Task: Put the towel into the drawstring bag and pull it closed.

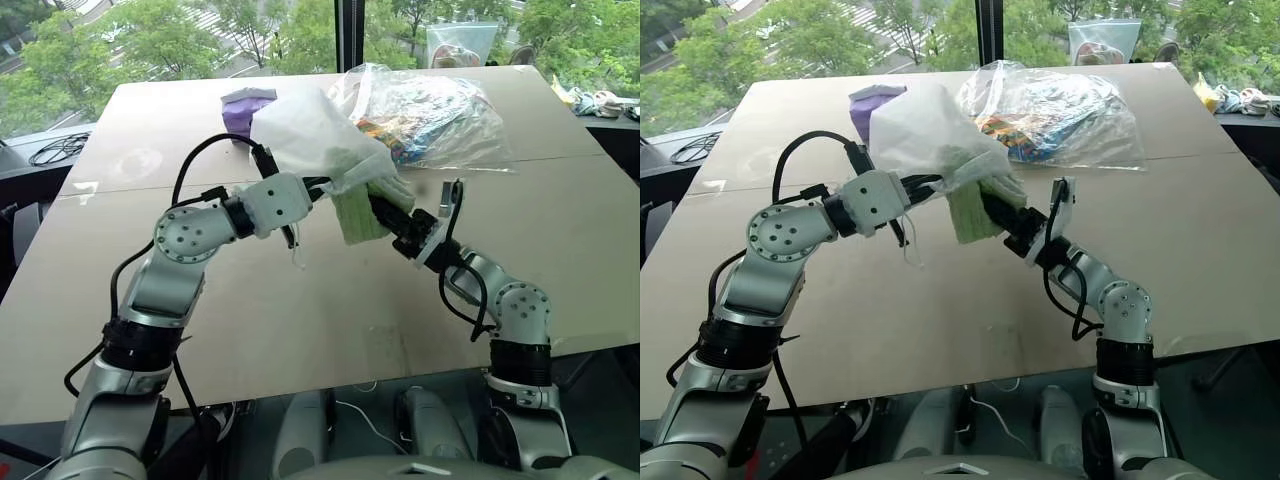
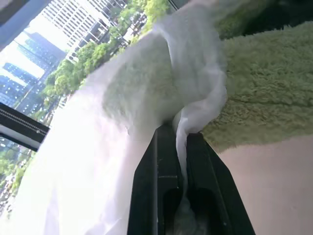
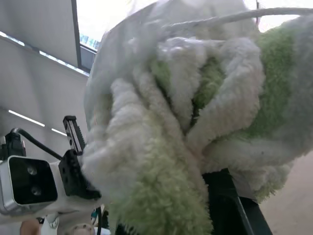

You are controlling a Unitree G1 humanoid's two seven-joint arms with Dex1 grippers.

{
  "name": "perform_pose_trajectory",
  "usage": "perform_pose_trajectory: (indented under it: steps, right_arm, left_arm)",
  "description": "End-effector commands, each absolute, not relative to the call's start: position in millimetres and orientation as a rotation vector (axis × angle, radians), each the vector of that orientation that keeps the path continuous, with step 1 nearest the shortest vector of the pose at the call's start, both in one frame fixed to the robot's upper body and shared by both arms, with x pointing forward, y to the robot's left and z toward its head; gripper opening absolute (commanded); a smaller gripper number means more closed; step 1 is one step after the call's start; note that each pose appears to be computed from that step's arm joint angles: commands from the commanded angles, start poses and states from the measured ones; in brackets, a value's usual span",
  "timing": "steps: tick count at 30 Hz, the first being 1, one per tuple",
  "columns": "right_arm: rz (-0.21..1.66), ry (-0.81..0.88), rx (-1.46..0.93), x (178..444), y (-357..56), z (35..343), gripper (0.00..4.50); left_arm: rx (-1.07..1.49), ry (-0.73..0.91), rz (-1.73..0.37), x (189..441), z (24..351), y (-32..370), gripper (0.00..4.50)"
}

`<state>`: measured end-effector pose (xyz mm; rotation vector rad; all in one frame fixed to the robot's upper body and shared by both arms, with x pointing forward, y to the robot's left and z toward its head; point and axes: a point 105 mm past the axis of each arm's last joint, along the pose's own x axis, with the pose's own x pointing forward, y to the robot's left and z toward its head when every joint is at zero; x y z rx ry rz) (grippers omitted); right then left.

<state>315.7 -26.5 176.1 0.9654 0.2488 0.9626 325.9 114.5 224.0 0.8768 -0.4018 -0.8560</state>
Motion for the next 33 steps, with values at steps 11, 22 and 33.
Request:
perform_pose_trajectory:
  steps: [11, 22, 33]
  right_arm:
    - [0.701, 0.053, 0.587, 344.2, -21.7, 203.5, 0.02]
    - [0.711, -0.828, -0.912, 305.3, 12.2, 218.4, 0.02]
    - [0.777, -0.836, -1.203, 317.1, 10.6, 188.0, 0.02]
  left_arm:
    - [0.639, -0.435, -0.913, 315.8, 238.2, 113.2, 0.0]
    - [0.447, -0.412, -0.932, 321.7, 253.5, 113.4, 0.0]
    - [0.316, -0.466, -1.012, 309.4, 275.6, 98.8, 0.0]
